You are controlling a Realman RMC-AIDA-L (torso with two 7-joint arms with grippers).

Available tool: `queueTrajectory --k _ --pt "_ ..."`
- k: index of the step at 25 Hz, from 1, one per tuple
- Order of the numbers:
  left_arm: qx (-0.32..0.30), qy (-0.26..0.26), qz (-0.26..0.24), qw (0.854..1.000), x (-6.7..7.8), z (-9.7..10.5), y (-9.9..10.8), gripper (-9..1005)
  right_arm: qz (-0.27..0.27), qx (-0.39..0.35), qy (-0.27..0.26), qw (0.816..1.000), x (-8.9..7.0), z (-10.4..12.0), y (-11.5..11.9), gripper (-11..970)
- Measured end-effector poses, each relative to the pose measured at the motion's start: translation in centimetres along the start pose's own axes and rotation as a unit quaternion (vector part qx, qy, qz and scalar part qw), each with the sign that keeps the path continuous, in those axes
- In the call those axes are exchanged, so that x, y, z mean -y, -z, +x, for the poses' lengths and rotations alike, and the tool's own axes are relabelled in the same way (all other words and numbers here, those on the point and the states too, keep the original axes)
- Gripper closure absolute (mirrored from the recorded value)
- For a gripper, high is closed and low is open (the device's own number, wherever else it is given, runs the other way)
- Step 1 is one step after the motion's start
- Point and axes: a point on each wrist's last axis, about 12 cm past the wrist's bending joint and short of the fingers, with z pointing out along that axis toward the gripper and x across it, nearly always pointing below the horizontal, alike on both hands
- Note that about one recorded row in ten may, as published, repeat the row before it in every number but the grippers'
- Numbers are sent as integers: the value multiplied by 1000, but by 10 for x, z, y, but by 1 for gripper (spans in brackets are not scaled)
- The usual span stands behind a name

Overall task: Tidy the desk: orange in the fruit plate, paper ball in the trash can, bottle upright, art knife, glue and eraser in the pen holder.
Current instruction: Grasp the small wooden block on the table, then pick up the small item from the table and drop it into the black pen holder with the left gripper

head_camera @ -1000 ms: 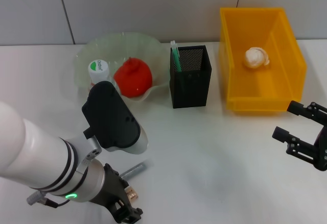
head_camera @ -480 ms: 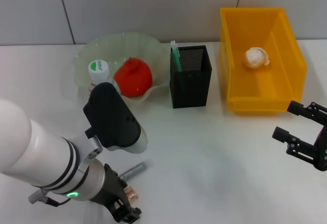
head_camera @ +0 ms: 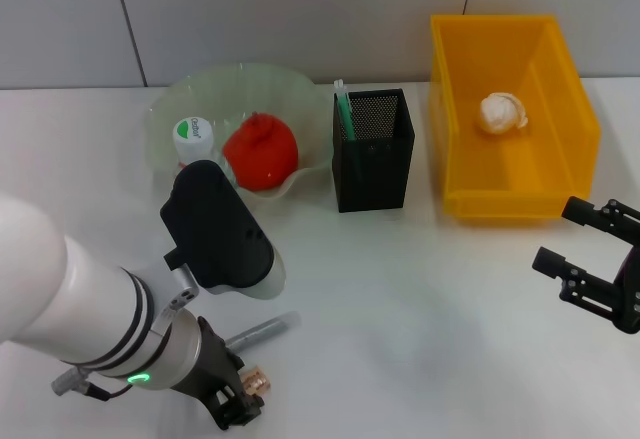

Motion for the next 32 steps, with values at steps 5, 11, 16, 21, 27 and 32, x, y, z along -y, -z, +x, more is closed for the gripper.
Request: queueTrajectory --k 5,11,16,21,27,32 --pt "1 -3 -1 1000 0 -2 1 583 -1 1 0 1000 0 0 -1 264" --pt "2 -3 -1 1000 0 -3 1 582 0 1 1 1000 1 -1 -1 265" --pt "3 -4 1 1000 0 -5 1 593 4 6 -2 1000 2 -1 -3 266" --pt "-1 -6 4 1000 0 -5 -1 645 7 7 -3 1000 3 -1 -2 266" --pt "4 -12 5 1000 3 -8 2 713 7 8 -3 1000 3 -1 -3 265" --pt "34 -22 13 999 10 -18 13 716 8 8 -3 1000 3 -1 -2 265"
